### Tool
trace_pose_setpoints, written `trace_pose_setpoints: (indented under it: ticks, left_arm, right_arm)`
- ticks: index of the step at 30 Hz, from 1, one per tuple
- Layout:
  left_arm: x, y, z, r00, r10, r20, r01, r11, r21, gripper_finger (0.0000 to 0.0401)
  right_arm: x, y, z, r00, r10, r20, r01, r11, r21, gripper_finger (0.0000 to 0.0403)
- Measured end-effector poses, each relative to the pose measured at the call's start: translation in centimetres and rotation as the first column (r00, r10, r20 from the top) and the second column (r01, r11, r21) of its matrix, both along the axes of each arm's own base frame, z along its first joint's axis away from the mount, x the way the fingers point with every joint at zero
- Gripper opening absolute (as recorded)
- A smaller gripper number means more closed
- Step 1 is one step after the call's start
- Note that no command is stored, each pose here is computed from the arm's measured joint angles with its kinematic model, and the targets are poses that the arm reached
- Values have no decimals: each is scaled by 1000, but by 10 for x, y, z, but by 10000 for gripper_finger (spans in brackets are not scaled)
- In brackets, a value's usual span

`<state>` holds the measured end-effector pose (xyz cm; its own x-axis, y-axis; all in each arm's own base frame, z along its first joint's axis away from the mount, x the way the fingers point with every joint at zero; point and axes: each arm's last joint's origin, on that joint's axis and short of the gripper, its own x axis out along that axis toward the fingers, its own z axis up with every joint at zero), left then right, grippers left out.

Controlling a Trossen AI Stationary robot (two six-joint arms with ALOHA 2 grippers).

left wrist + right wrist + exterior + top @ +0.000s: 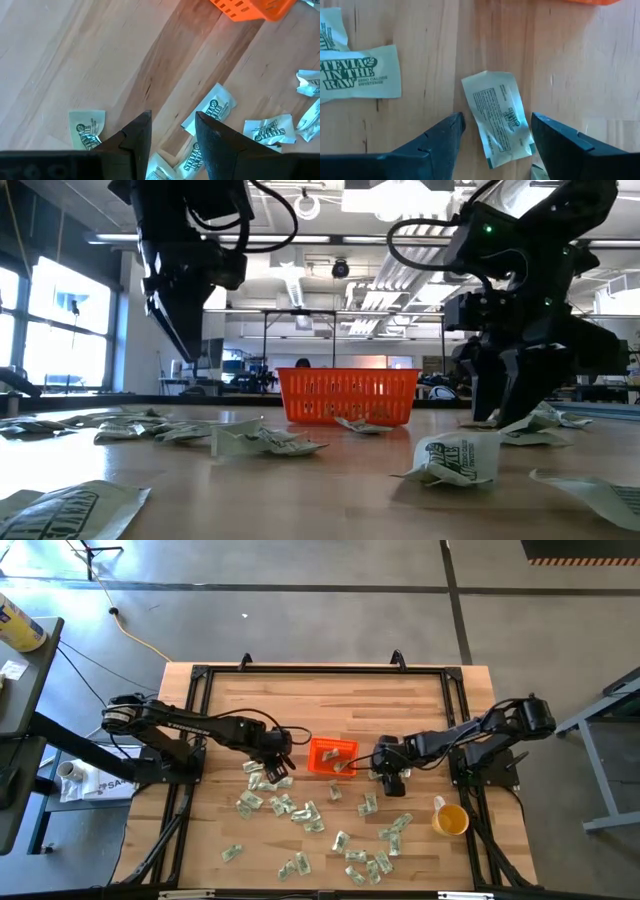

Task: Pick and place Stevia / Truvia into bins
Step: Put the light green stevia packet into the orange bin

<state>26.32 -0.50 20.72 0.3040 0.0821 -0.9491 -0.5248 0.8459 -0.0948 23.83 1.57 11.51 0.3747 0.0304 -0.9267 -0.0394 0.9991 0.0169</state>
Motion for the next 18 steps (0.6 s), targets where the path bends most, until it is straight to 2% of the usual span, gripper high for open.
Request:
trace_pose_setpoints:
  ticks: [4, 9, 13, 15, 18]
  left_arm:
    - [0, 0, 0, 1000, 4, 1, -4, 1000, -1, 184]
    - [0, 0, 0, 1000, 5, 2, -5, 1000, -2, 184]
    - [0, 0, 0, 1000, 4, 4, -4, 1000, -2, 184]
    - [0, 0, 0, 1000, 3, 4, -3, 1000, -1, 184]
    - [0, 0, 0, 1000, -1, 3, 1, 1000, 0, 184]
  right_arm:
    - [0, 0, 1, 998, -59, 2, 59, 998, 12, 192]
    - [0, 0, 0, 994, -109, -2, 109, 994, 30, 97]
    - [0, 1, 1, 977, -211, -13, 212, 973, 92, 20]
    - [2, 1, 2, 966, -259, 1, 257, 956, 142, 10]
    - [5, 4, 9, 946, -320, 51, 303, 928, 216, 15]
